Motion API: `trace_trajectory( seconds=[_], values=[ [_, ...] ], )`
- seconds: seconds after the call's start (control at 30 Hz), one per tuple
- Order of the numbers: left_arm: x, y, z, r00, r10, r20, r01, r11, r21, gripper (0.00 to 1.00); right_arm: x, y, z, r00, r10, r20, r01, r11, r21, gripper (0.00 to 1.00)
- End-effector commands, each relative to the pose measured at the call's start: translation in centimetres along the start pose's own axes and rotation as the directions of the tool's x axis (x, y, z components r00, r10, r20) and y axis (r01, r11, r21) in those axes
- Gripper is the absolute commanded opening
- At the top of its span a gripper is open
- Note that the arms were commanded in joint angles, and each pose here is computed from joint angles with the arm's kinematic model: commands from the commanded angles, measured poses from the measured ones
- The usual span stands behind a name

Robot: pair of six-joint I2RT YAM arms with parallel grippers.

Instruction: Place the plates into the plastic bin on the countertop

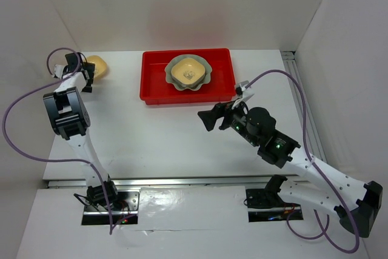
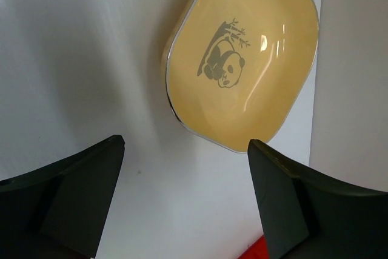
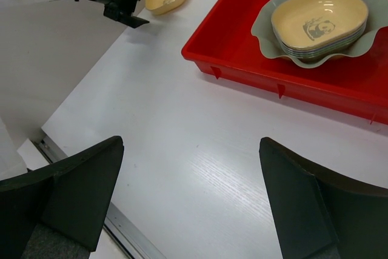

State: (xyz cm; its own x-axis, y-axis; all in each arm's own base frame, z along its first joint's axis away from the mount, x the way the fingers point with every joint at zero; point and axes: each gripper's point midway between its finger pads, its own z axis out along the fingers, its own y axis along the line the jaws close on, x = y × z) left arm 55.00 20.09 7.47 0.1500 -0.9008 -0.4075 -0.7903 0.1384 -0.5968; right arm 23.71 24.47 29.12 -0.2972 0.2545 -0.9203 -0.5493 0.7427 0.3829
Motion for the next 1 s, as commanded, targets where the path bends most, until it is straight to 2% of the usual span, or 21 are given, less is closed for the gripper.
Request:
trace_trajectory(
  seconds=[0.0,0.07,0.27,0.43,0.5,0.67,0.73,0.83,0.87,0.97],
  values=[
    [0.3,0.2,1.6,0.998,-0.049,0.032,0.049,0.999,-0.005,0.96,-1.2,0.6,0.2,0.998,0.0,0.061,0.001,1.0,-0.024,1.0],
    [0.8,0.2,2.5,0.998,-0.048,0.033,0.049,0.999,-0.022,0.94,-0.3,0.2,0.4,0.999,-0.014,0.037,0.015,1.0,-0.013,1.0],
    [1.6,0.9,3.9,0.996,-0.068,0.052,0.073,0.992,-0.104,0.93,-0.4,-0.4,-0.1,0.998,-0.001,0.067,0.0,1.0,0.005,1.0],
    [1.7,0.2,3.7,0.994,-0.07,0.087,0.08,0.991,-0.111,0.9,-0.2,-0.6,-0.5,0.998,-0.001,0.07,0.0,1.0,0.017,1.0],
    [2.0,0.7,3.8,0.993,-0.087,0.082,0.097,0.986,-0.134,0.81,-0.2,-0.9,-0.5,0.998,-0.004,0.069,0.001,0.999,0.036,1.0],
    [2.2,1.1,4.1,0.992,-0.103,0.077,0.115,0.98,-0.162,0.72,-0.3,-1.4,-0.9,0.997,-0.003,0.08,-0.001,0.998,0.055,1.0],
    [2.2,1.0,4.1,0.991,-0.11,0.076,0.121,0.978,-0.17,0.63,-0.6,-1.5,-1.1,0.996,-0.001,0.092,-0.004,0.998,0.061,1.0],
    [2.4,0.9,4.2,0.991,-0.118,0.066,0.128,0.976,-0.176,0.63,-1.0,-1.6,-1.2,0.995,0.0,0.105,-0.007,0.998,0.067,1.0],
    [2.6,1.3,4.5,0.991,-0.115,0.064,0.125,0.975,-0.184,0.56,-0.7,-1.7,-1.3,0.995,-0.002,0.096,-0.005,0.997,0.071,1.0],
    [1.9,1.0,4.6,0.988,-0.133,0.074,0.144,0.974,-0.177,0.56,-0.7,-1.7,-1.3,0.995,-0.002,0.096,-0.005,0.997,0.071,1.0]
  ],
)
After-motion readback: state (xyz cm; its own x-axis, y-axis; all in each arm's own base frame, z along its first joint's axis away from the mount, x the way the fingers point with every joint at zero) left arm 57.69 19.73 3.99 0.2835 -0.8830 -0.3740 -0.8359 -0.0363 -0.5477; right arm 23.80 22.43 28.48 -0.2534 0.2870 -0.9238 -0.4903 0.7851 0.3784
